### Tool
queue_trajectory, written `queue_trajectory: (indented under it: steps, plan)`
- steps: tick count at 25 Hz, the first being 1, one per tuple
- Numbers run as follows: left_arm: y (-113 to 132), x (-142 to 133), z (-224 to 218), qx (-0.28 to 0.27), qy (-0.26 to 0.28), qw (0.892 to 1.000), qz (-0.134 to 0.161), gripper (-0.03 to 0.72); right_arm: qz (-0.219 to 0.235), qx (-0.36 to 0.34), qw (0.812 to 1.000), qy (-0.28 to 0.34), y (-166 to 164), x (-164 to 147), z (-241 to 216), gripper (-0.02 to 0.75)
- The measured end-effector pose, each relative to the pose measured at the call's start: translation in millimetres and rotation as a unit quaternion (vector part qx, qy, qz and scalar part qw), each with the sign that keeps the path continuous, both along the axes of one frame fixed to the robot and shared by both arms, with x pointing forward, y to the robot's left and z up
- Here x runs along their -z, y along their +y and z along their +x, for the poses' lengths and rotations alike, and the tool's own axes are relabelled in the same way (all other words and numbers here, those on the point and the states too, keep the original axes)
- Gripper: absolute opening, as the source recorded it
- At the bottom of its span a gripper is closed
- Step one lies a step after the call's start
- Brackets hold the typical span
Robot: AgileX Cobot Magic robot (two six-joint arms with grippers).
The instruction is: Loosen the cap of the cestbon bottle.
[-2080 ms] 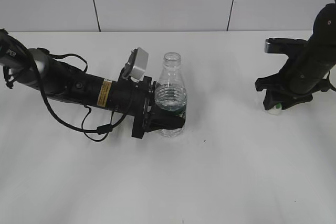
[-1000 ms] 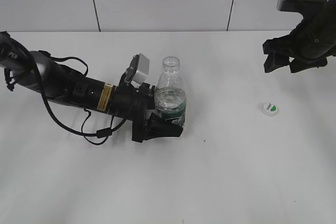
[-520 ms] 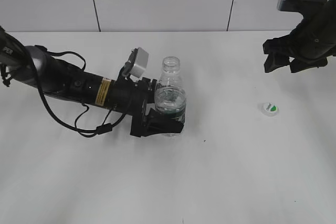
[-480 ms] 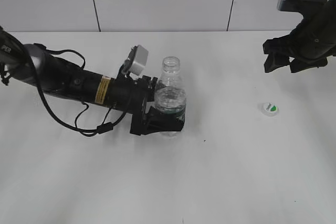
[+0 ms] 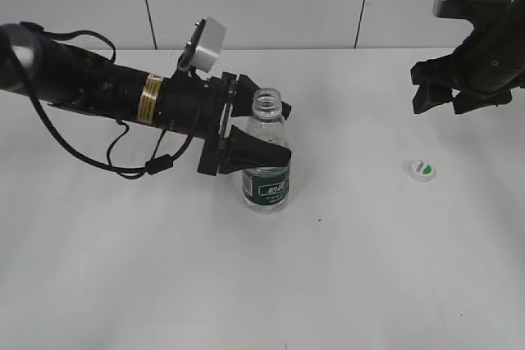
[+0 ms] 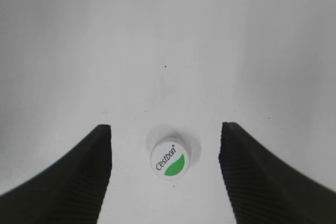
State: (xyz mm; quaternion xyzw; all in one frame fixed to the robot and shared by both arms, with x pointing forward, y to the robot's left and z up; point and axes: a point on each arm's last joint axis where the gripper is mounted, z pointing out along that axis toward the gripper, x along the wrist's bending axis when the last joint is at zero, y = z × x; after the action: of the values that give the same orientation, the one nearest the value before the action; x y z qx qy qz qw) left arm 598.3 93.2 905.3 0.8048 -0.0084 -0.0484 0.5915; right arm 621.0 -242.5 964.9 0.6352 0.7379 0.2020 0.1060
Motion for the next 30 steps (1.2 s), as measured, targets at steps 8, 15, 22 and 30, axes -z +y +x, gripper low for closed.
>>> queue_trajectory:
  steps: [8, 15, 22, 30]
  plan:
    - [0.8, -42.6, -0.1, -0.018, -0.043, 0.999, -0.016, 0.554, 0.0, 0.001, 1.0, 0.0, 0.0, 0.0, 0.0, 0.491]
    - [4.1, -97.8, -10.1, -0.02, -0.103, 0.994, -0.038, 0.534, 0.0, -0.001, 1.0, 0.011, 0.1, 0.8, -1.8, 0.491]
    - [14.9, -141.3, -5.8, -0.124, -0.193, 0.973, 0.012, 0.534, 0.0, -0.004, 1.0, 0.02, 0.2, -1.4, -4.6, 0.491]
    - [65.1, -155.2, 34.0, -0.439, -0.258, 0.839, 0.189, 0.531, 0.004, -0.006, 1.0, -0.009, -0.6, -32.1, -13.6, 0.491]
